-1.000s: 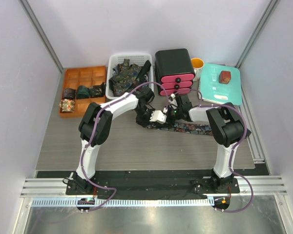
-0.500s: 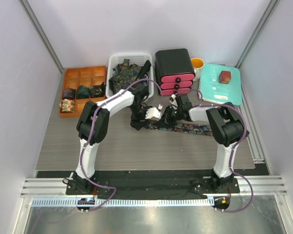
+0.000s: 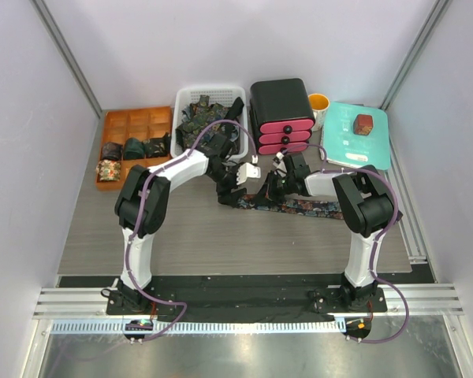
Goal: Roll the ties
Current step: Roll the tie at the center of the board.
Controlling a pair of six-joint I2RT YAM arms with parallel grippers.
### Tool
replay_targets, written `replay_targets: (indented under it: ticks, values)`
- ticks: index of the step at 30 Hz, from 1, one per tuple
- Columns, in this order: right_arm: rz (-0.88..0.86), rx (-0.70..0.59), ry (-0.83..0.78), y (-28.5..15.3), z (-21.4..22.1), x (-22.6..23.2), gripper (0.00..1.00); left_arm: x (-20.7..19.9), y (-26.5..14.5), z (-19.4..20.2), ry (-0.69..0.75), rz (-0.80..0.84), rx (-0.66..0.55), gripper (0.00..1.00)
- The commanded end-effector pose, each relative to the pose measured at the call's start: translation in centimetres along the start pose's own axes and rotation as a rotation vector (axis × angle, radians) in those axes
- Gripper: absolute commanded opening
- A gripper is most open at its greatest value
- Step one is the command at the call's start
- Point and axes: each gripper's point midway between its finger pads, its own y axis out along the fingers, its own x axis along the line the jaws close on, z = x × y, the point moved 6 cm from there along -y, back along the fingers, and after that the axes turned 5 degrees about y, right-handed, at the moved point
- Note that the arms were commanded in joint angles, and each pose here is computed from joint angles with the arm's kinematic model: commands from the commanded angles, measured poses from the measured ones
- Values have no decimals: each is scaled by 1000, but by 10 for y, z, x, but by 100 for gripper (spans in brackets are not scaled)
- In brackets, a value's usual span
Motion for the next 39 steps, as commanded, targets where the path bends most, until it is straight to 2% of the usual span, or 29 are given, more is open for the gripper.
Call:
replay_targets:
  ticks: [1, 3, 4, 7, 19, 23, 25, 30, 35, 39]
  values:
    - [109, -25, 1, 7, 1, -26, 1, 3, -7, -25, 63, -20, -108, 66]
    - [108, -20, 8, 8, 2, -27, 1, 4, -8, -29, 73, -21, -112, 57]
    - [108, -18, 9, 8, 2, -27, 1, 0, -9, -32, 70, 0, -122, 47]
    - [106, -10, 20, 10, 3, -26, 1, -1, -13, -44, 92, 3, -145, 38]
    - [57, -20, 28, 14, 0, -19, 1, -11, 19, -70, 110, 48, -156, 40]
    - [25, -24, 31, 13, -2, -13, 1, -18, 40, -69, 112, 71, -94, 41]
    - [12, -21, 29, 12, -2, -11, 1, -20, 49, -58, 106, 77, -22, 41]
    - [-37, -16, 21, 3, -2, 1, 2, -25, 57, -39, 63, 89, 93, 35]
    - [-80, 5, 12, -11, -1, 16, 8, -30, 61, -23, 36, 124, 184, 32]
    - [-103, 19, -1, -22, 0, 29, 18, -35, 64, -12, 26, 151, 236, 31]
